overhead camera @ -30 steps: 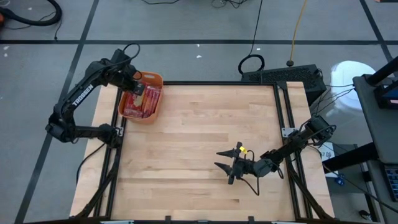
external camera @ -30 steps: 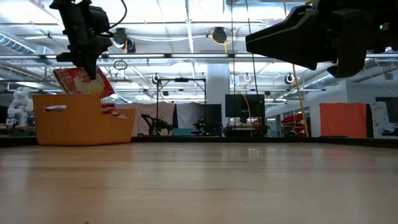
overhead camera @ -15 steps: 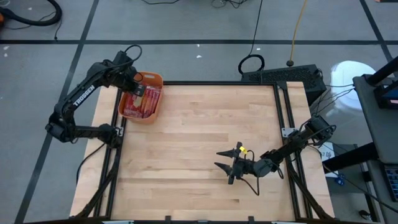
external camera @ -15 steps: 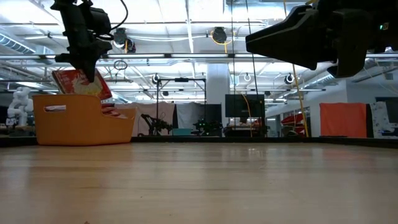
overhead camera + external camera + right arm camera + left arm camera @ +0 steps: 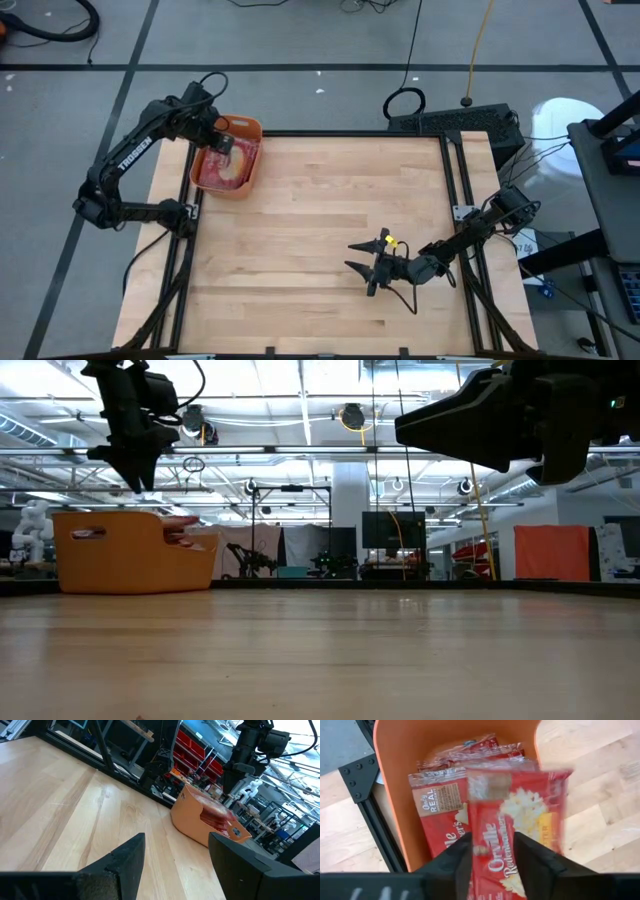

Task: Sort popcorn bags into baskets
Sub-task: Return to Home Position

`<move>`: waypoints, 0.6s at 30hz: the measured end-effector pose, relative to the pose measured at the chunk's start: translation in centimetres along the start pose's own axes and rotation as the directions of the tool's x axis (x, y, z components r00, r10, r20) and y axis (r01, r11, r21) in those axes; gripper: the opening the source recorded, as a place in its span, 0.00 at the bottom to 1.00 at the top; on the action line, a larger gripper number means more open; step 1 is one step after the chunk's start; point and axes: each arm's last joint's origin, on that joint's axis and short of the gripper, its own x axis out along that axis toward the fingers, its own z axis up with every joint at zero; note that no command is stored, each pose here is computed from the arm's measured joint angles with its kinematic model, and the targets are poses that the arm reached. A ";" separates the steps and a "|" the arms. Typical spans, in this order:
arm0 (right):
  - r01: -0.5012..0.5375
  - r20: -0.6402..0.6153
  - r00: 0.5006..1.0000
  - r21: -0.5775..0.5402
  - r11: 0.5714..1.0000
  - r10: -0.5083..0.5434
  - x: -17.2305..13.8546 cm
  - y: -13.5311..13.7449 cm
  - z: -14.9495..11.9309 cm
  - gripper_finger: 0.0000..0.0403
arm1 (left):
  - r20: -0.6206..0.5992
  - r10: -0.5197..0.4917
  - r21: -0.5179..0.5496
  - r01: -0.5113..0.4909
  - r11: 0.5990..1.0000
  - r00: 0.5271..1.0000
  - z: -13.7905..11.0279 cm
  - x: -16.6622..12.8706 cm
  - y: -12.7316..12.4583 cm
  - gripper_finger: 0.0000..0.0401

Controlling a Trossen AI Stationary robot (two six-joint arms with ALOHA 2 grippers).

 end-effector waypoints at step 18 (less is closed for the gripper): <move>0.007 -0.005 1.000 0.001 1.000 -0.007 0.2 -0.2 -0.1 0.53 | 0.069 -0.055 0.160 0.044 0.986 0.996 -0.4 0.0 -5.2 0.46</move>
